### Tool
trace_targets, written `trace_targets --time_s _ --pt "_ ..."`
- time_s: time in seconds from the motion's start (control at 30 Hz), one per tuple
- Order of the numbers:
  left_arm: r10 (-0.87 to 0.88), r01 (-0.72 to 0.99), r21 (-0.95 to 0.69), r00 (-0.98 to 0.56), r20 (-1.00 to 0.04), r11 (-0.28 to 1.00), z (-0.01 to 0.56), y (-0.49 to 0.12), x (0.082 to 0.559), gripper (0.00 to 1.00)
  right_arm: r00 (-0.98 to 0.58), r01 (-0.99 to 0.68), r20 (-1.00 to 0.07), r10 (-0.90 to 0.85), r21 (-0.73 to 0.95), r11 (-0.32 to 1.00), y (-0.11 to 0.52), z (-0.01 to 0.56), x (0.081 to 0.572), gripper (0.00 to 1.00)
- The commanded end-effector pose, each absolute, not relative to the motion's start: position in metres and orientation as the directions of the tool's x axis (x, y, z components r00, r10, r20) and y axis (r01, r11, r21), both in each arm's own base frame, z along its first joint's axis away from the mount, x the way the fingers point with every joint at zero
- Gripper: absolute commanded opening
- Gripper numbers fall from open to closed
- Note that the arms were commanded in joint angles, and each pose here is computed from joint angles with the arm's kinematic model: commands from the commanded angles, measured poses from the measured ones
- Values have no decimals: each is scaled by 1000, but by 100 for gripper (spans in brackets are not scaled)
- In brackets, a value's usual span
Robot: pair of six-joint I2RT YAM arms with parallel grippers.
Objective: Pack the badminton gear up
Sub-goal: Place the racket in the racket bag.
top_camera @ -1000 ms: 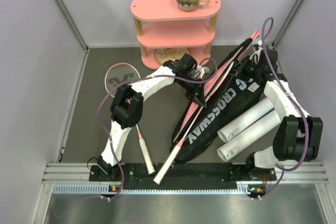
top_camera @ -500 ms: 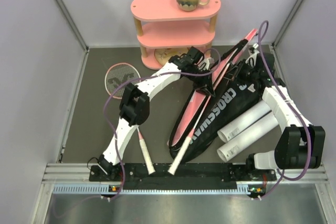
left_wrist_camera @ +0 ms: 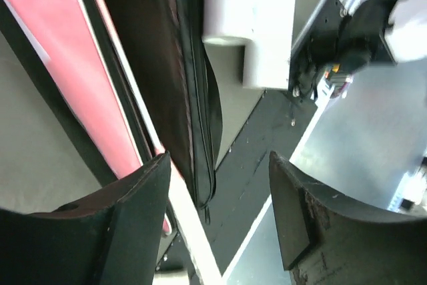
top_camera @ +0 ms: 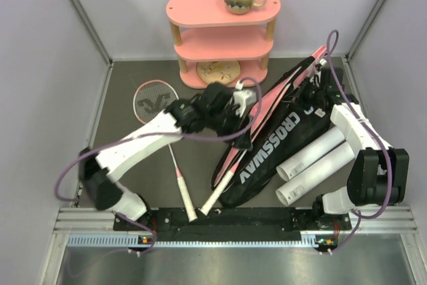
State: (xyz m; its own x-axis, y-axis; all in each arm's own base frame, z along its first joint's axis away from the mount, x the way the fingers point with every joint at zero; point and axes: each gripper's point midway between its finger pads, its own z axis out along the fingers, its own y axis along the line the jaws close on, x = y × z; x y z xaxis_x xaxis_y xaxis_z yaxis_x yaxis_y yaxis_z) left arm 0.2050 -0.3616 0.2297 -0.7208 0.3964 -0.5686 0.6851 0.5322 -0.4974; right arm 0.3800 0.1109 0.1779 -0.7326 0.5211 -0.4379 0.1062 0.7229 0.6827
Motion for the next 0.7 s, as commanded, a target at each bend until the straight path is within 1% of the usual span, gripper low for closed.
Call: trace_targets --time_s 0.0,0.03,0.07,0.1,0.13,0.2,0.23,0.3,0.37,0.43,0.5,0.53,0.57,0.6,0.67 --pt "450 716 -343 -667 -593 608 201 -325 158 66 -711 106 -454 537 685 721 113 198 393 0" --pt "477 702 -338 -689 -545 627 180 -314 142 76 -712 103 -455 534 684 722 113 198 394 0" --pt "493 696 -329 -698 -519 638 172 -306 130 79 -712 101 -458 533 684 723 113 200 395 0" --pt "486 679 -318 -712 -506 662 169 -299 117 81 -708 94 -465 532 684 723 113 203 396 0" --pt "498 665 -308 -728 -472 680 157 -290 107 85 -709 92 -465 529 683 724 114 203 396 0" --pt "496 643 -312 -751 -436 700 149 -279 88 92 -709 90 -467 529 684 724 113 204 398 0" --pt "505 628 -317 -769 -392 711 135 -272 78 95 -712 87 -466 526 684 724 114 204 397 0" --pt "501 617 -344 -782 -370 708 128 -275 63 97 -715 83 -465 522 685 724 115 203 397 0" --pt "517 610 -340 -790 -329 716 112 -272 52 94 -716 82 -464 521 686 723 115 203 396 0" --pt "522 601 -311 -797 -303 736 99 -266 51 88 -717 83 -463 521 686 723 115 202 396 0" --pt "525 600 -275 -796 -301 751 93 -263 53 71 -715 79 -468 519 685 725 115 204 395 0" --pt "526 599 -261 -795 -301 757 91 -261 54 60 -715 78 -469 519 683 726 115 203 395 0" --pt "523 597 -243 -795 -307 764 91 -259 58 44 -716 79 -468 517 682 727 115 202 394 0" --pt "520 594 -240 -796 -309 767 92 -260 59 37 -717 74 -471 514 682 728 115 202 393 0" --pt "534 606 -233 -788 -306 761 91 -260 59 25 -718 79 -470 514 679 730 114 200 391 0"
